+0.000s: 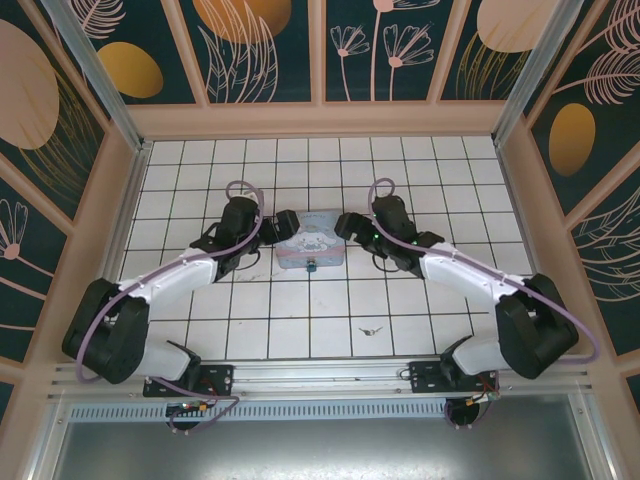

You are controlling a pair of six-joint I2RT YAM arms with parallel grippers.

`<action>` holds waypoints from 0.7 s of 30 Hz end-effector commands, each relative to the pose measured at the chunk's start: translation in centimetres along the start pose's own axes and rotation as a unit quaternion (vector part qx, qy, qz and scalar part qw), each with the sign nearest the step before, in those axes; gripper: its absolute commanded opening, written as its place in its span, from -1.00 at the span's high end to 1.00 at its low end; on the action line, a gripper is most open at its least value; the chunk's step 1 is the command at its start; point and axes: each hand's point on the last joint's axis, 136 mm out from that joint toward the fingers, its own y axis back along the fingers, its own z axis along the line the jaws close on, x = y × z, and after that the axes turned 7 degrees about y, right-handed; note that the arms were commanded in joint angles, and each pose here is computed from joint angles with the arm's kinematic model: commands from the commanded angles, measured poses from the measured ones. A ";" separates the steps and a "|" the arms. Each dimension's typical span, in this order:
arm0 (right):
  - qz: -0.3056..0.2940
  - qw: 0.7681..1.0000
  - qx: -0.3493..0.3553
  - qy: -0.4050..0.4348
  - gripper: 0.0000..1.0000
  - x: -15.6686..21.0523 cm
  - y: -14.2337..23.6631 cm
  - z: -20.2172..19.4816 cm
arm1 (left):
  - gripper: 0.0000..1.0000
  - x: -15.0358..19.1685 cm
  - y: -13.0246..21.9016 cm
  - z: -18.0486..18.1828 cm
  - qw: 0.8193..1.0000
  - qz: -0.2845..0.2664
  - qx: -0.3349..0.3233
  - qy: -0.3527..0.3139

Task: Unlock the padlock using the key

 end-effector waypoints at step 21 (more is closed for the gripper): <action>0.133 0.977 0.121 0.112 -0.63 11.6 4.8 -4.1 | -0.98 -0.7 5.0 0.6 0.999 -0.035 -0.016 0.017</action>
